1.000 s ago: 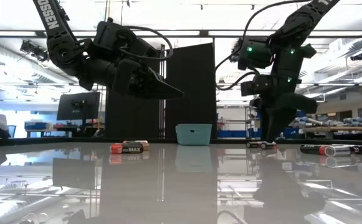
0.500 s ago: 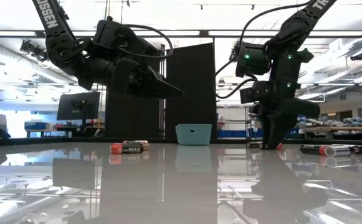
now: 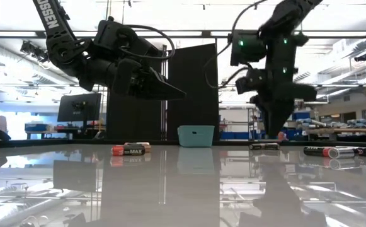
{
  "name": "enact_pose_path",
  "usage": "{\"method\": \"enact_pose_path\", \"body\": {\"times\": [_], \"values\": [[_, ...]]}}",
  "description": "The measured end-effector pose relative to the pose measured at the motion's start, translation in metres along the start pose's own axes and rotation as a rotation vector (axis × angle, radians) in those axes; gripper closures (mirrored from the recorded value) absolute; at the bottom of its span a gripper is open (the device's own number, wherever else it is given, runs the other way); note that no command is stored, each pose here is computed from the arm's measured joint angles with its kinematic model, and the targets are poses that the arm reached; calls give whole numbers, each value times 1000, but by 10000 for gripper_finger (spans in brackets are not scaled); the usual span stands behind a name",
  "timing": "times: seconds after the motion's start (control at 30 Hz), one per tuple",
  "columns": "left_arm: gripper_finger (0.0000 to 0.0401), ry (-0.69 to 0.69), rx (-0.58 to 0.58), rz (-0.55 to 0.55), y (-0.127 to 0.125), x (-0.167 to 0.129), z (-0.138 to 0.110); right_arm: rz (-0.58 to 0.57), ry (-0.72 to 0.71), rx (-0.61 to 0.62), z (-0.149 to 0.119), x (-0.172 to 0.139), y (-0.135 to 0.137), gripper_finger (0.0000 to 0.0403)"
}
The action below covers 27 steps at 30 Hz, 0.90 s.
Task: Sort batteries
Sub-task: Put the red battery into the orange bin
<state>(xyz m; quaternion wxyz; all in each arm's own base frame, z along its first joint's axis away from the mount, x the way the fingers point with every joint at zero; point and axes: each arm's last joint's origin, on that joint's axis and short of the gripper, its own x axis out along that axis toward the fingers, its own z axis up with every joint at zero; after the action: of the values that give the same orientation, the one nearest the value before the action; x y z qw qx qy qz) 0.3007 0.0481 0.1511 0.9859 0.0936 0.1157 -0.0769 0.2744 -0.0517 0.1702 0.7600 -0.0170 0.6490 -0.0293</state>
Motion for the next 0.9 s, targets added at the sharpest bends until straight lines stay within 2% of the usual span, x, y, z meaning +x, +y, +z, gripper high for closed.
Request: {"method": "enact_pose_path", "body": {"times": [0.2,0.47,0.6,0.77,0.9], "values": [[396,0,0,0,0,0,0,22,39,120,13,-25,36,344],[396,0,0,0,0,0,0,140,104,411,10,-48,115,344],[396,0,0,0,0,0,0,199,191,505,-7,-56,161,344],[396,-1,0,0,0,0,0,142,344,601,-45,-65,210,344],[396,-2,0,0,0,0,0,112,391,554,-79,-73,245,344]]}}
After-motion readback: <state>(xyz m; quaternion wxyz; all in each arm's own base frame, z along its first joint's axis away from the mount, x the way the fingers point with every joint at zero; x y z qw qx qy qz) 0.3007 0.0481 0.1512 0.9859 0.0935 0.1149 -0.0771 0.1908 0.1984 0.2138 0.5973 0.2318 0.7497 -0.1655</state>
